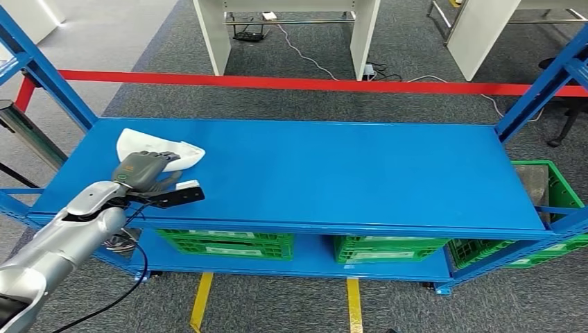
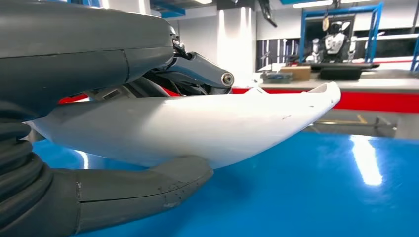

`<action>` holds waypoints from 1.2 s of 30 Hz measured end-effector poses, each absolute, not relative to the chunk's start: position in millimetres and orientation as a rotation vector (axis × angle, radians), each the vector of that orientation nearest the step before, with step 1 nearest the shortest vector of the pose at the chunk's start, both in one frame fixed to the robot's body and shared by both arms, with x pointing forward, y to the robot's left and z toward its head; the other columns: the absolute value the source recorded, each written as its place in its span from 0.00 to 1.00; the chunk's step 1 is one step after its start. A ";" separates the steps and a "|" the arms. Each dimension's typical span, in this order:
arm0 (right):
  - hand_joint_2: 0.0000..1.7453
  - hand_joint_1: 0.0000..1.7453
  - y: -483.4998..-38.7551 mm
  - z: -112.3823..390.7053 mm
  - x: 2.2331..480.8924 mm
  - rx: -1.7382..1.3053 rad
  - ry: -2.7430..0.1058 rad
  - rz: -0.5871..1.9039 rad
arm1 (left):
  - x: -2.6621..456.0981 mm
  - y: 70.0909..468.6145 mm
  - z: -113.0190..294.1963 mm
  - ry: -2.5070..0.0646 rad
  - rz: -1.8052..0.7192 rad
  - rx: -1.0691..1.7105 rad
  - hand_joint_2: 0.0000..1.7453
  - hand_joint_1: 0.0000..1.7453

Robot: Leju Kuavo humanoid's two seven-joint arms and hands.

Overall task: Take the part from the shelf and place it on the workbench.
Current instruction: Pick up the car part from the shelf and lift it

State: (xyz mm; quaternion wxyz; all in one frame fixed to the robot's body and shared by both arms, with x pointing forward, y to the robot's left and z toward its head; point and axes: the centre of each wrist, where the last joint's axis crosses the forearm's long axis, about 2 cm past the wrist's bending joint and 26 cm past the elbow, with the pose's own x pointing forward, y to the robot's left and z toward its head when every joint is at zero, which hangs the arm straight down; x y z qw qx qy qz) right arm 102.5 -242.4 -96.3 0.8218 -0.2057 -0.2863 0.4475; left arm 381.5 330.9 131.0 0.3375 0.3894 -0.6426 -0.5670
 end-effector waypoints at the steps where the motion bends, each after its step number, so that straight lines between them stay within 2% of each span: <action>1: 0.00 0.00 -242.4 -96.3 102.5 -0.438 -0.609 0.952 | 382.0 329.4 133.1 -1.687 -1.471 1.016 1.00 1.00; 14: 0.00 0.00 -242.5 -96.6 101.2 -0.436 -0.609 0.941 | 393.4 324.0 167.9 -1.793 -1.403 1.005 1.00 1.00; 27: 0.00 0.00 -242.5 -96.9 99.8 -0.435 -0.608 0.937 | 394.1 322.4 183.1 -1.846 -1.404 0.989 1.00 1.00; 36: 0.00 0.00 -242.8 -97.2 98.1 -0.440 -0.618 0.922 | 382.4 294.6 202.6 -1.951 -1.466 0.856 1.00 1.00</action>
